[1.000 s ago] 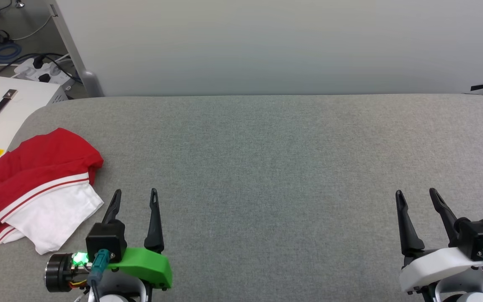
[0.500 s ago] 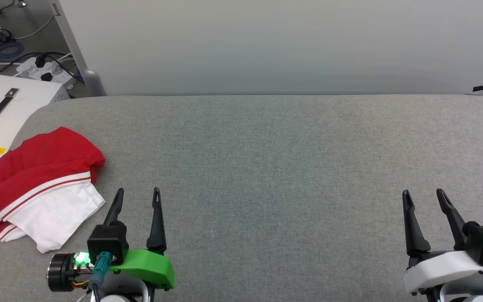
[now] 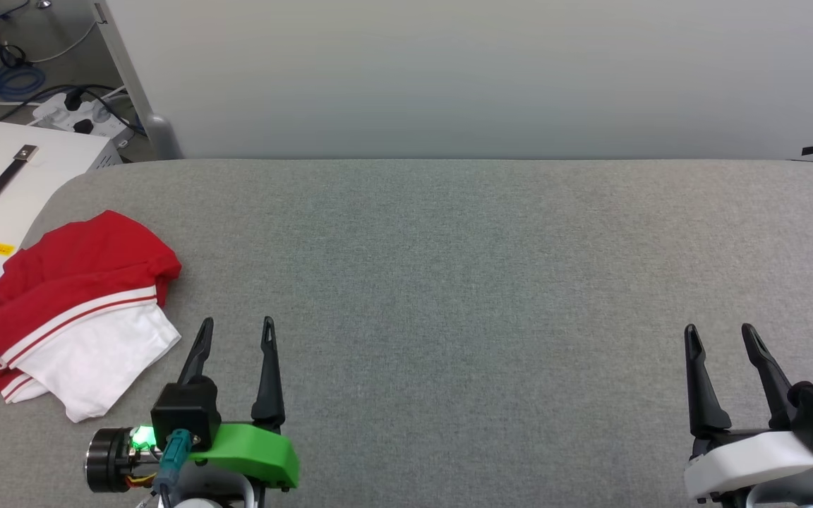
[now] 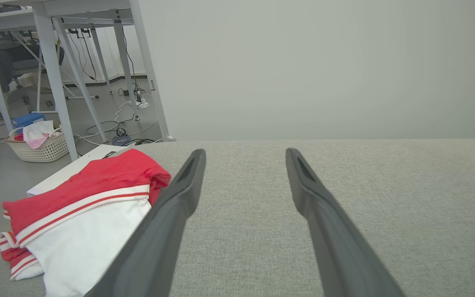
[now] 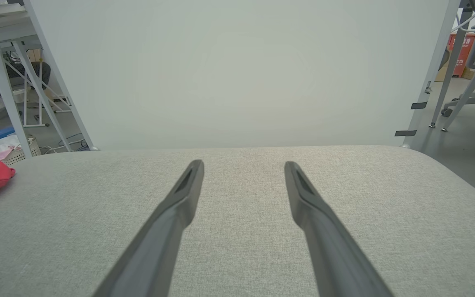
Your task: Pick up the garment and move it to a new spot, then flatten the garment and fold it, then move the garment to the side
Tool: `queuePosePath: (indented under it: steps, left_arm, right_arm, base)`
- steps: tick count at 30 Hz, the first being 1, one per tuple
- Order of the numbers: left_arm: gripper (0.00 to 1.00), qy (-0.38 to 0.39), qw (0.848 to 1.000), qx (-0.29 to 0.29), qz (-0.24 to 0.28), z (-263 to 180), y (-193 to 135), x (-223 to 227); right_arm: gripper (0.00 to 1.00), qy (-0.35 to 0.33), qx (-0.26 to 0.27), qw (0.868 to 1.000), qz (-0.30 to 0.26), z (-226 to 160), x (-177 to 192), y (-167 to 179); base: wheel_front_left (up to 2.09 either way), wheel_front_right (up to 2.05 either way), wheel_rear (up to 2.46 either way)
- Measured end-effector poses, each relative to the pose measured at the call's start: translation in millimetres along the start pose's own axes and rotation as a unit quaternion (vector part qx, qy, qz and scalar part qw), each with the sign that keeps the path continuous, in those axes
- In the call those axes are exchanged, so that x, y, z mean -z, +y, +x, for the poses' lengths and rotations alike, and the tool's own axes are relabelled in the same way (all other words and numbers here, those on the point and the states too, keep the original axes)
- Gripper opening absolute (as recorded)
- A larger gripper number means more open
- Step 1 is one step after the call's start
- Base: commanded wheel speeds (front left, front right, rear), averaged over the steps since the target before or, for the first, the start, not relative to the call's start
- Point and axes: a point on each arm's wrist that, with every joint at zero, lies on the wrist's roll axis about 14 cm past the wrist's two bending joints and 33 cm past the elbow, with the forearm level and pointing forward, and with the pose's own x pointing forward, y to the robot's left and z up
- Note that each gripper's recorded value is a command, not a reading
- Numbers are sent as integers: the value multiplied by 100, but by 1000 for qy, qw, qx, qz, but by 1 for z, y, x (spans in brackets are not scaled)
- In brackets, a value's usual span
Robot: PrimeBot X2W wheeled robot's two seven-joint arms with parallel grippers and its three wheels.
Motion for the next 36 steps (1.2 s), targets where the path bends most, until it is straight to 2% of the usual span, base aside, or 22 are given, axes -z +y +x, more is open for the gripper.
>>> queuePosePath:
  steps: [36]
  left_arm:
    - [100, -21, 1000, -22, 0, -13, 9, -2]
  right_arm:
    - [100, -25, -6, 999, 26, -1, -2, 5]
  base:
    - [0, 0, 0]
